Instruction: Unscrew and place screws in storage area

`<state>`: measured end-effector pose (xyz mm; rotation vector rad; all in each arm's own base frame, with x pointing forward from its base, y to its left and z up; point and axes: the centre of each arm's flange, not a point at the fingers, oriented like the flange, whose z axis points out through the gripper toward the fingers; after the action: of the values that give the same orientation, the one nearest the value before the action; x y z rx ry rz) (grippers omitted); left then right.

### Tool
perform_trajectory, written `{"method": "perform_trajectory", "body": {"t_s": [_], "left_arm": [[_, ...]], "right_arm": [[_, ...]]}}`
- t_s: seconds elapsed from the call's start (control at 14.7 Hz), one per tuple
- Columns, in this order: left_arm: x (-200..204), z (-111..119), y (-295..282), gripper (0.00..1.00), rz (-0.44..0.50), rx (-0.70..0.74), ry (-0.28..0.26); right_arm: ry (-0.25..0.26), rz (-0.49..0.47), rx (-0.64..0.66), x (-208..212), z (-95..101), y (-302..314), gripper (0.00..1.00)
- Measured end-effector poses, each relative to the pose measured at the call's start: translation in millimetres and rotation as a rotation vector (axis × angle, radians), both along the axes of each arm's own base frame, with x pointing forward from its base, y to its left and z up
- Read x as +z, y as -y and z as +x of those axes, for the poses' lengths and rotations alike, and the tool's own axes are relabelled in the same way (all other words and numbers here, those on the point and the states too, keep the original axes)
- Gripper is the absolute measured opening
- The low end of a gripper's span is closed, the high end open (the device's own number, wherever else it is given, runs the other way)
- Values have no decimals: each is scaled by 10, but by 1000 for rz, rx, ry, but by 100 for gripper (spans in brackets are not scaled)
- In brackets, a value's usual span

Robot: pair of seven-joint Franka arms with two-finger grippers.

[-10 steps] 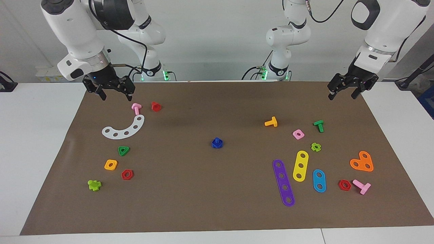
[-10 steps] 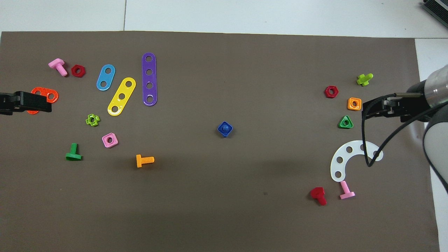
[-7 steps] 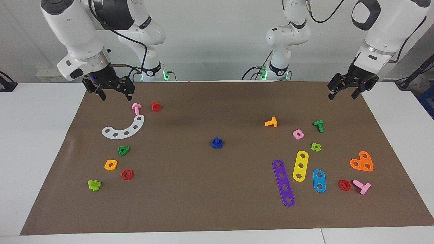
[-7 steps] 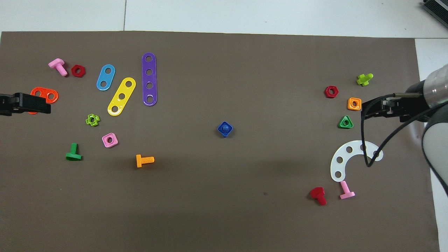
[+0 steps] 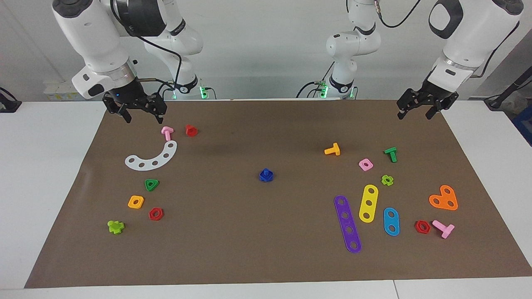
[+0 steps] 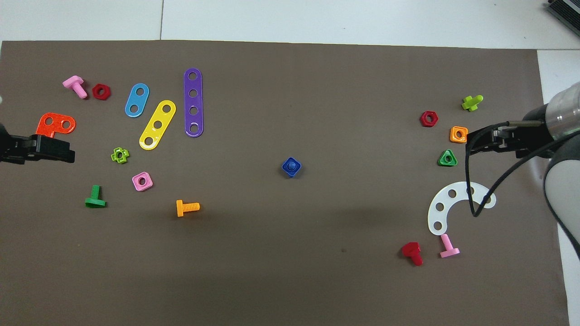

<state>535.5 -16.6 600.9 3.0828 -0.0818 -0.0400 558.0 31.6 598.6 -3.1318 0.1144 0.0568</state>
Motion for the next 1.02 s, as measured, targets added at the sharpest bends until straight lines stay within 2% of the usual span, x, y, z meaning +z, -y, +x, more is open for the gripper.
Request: {"method": "perform_trajectory", "body": {"t_s": [0.75,1.02], "left_arm": [[21,-50,81,100,2,-6,-13],[-17,-103,193,100,4,-25,-55]], "right_arm": [[-1,0,-16,0,4,87,100],[-1,0,-16,0,4,92,100]]}}
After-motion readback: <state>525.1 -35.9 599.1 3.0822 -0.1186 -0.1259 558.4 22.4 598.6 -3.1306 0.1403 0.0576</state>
